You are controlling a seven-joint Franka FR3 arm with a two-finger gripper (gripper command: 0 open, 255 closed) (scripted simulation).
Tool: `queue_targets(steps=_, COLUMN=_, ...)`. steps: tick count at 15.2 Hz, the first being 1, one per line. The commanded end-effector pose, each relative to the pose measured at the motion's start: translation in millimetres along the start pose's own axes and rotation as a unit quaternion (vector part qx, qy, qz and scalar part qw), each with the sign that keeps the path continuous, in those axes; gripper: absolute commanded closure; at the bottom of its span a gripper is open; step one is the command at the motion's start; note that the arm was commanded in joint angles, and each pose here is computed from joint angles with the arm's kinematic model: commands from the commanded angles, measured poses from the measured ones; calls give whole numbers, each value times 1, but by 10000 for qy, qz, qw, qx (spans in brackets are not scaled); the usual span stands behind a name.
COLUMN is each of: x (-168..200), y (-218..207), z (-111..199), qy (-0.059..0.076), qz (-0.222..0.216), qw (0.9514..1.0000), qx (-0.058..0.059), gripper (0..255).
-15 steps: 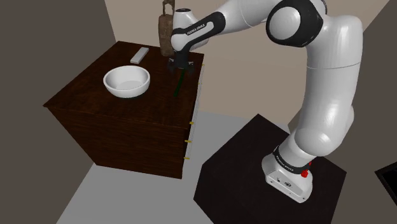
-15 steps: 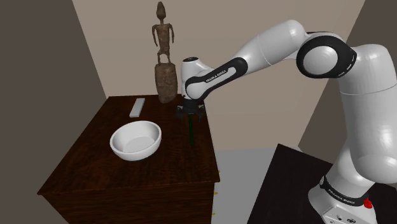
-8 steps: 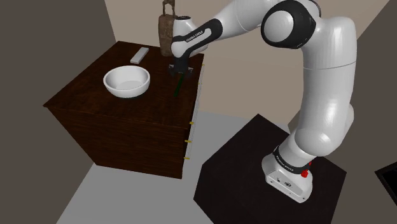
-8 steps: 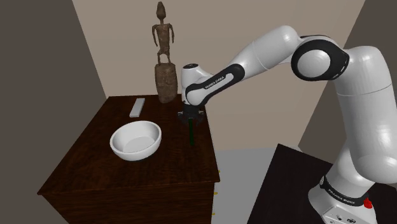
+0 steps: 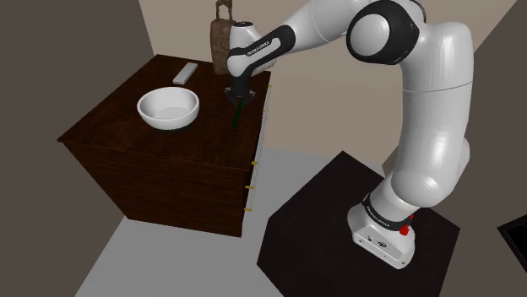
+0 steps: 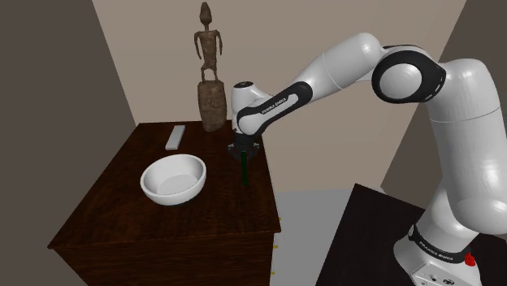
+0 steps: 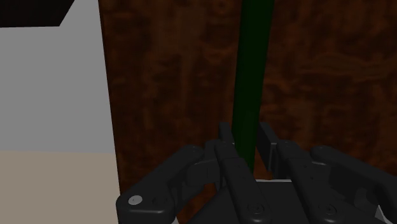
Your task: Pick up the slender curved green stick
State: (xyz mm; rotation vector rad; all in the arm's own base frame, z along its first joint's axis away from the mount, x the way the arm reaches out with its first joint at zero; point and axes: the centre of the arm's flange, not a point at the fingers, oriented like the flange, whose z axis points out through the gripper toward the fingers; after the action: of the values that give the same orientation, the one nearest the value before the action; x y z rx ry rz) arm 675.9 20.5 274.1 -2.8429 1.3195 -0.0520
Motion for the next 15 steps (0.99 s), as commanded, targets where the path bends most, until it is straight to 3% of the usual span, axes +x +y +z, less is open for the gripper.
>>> queue_targets(steps=1, x=0, y=0, z=0, qy=-1, qz=1, qw=10000, qx=-2, gripper=255)
queue_targets(steps=15, x=2, y=-2, z=-74, qy=-1, qz=1, qw=10000, qx=-2, gripper=255)
